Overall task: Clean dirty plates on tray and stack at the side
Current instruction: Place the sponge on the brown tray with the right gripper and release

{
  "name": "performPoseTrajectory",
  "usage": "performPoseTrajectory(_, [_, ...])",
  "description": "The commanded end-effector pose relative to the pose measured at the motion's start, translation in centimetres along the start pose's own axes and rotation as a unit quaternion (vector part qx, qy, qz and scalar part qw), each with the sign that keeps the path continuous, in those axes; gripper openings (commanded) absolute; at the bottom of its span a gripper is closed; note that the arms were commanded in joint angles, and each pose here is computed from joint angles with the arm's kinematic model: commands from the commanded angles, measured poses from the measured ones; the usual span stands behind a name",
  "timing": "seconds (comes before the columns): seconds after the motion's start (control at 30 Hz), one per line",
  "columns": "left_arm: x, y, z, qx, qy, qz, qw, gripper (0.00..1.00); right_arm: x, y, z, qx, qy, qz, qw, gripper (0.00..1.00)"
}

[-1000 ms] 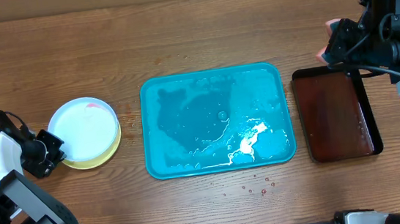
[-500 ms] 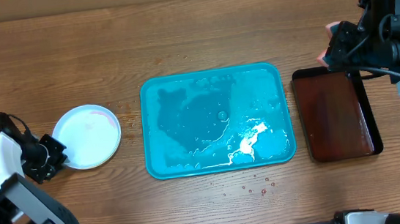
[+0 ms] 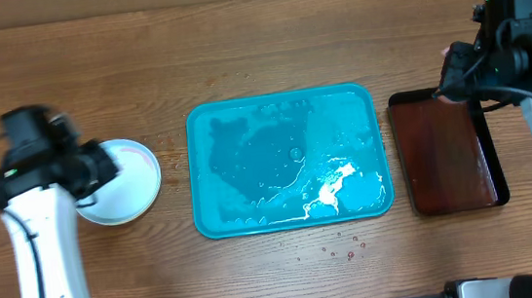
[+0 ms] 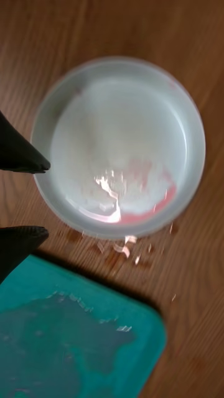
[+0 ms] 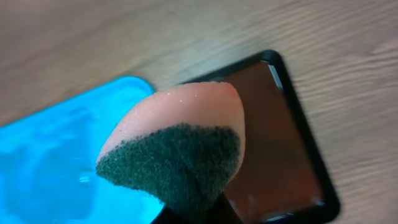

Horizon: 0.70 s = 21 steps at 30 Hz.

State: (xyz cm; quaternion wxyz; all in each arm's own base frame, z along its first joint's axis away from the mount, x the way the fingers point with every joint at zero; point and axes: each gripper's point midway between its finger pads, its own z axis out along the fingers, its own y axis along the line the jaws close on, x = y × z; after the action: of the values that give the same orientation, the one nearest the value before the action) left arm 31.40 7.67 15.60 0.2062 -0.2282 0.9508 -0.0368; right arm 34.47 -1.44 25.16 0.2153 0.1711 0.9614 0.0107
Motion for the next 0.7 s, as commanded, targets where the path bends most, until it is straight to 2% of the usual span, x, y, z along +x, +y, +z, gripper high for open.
performPoseTrajectory(0.0, [0.5,-5.1,-0.3,0.035,-0.009,0.094,0.995,0.31,-0.3,-2.1,2.0,0.068,0.016,-0.026,0.997,0.04])
performPoseTrajectory(0.2, [1.5,-12.8,-0.8,0.096,-0.043,0.193,0.976,0.37,2.0,-2.6,7.6,0.091,0.106,-0.06,0.988,0.04])
performPoseTrajectory(0.43, [2.7,-17.8,-1.7,0.141,-0.071,0.248,0.956,0.5,5.3,-3.4,14.2,0.112,0.186,-0.067,0.974,0.04])
performPoseTrajectory(0.5, [3.1,-18.6,-1.9,0.149,-0.073,0.257,0.952,0.58,6.0,-3.5,15.6,0.112,0.19,-0.067,0.973,0.04])
performPoseTrajectory(0.57, [3.4,-19.0,-2.0,0.152,-0.072,0.263,0.95,0.7,6.7,-3.7,16.9,0.111,0.186,-0.067,0.974,0.04])
performPoseTrajectory(0.6, [3.6,-18.9,-1.9,0.15,-0.068,0.263,0.951,0.91,7.3,-3.8,17.8,0.11,0.185,-0.066,0.974,0.04])
performPoseTrajectory(0.63, [3.7,-18.7,-1.8,0.148,-0.064,0.263,0.951,1.0,7.7,-3.9,18.2,0.111,0.185,-0.067,0.974,0.04])
performPoseTrajectory(0.67, [3.9,-18.6,-1.8,0.147,-0.06,0.263,0.952,1.0,8.1,-4.0,18.7,0.111,0.185,-0.067,0.974,0.04])
